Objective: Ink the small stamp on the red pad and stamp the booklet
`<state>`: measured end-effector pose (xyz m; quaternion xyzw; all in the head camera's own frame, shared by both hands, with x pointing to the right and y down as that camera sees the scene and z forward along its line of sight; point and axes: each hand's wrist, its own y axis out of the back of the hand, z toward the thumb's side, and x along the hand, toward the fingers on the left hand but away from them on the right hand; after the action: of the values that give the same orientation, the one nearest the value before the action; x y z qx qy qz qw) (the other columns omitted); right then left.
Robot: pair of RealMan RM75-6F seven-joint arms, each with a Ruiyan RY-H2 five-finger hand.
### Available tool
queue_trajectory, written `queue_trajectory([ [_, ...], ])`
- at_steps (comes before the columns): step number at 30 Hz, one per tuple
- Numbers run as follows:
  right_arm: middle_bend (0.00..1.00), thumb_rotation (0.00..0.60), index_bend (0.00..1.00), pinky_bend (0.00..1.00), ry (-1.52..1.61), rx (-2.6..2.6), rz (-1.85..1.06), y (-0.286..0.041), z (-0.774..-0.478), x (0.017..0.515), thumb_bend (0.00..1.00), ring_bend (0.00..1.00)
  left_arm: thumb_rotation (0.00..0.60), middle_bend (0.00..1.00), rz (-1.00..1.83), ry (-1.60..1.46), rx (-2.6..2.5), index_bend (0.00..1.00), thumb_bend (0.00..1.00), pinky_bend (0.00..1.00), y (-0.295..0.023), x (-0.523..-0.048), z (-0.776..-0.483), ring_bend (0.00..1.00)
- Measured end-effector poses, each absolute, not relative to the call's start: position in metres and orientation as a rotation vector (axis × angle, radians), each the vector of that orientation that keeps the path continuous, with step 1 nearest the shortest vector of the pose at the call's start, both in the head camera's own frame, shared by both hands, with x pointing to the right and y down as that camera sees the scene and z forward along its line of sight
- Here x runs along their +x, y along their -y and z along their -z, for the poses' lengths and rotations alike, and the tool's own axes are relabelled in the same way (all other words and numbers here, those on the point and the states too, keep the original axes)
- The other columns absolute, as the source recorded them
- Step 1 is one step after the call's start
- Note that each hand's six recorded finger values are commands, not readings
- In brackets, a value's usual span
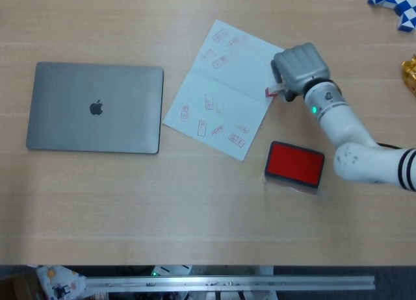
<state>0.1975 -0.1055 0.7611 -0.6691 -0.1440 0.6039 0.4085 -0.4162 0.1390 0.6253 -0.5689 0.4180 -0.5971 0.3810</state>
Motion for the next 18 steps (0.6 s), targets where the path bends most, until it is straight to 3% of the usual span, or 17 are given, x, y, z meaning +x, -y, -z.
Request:
queue_trajectory([
  [18, 0.72, 0.600, 0.88, 0.55, 0.282, -1.586, -1.596, 0.120, -0.786, 0.173, 0.52, 0.63, 0.600, 0.17, 1.559, -1.069, -1.444, 0.18, 0.20, 0.15, -0.139, -0.423, -0.629, 0.25],
])
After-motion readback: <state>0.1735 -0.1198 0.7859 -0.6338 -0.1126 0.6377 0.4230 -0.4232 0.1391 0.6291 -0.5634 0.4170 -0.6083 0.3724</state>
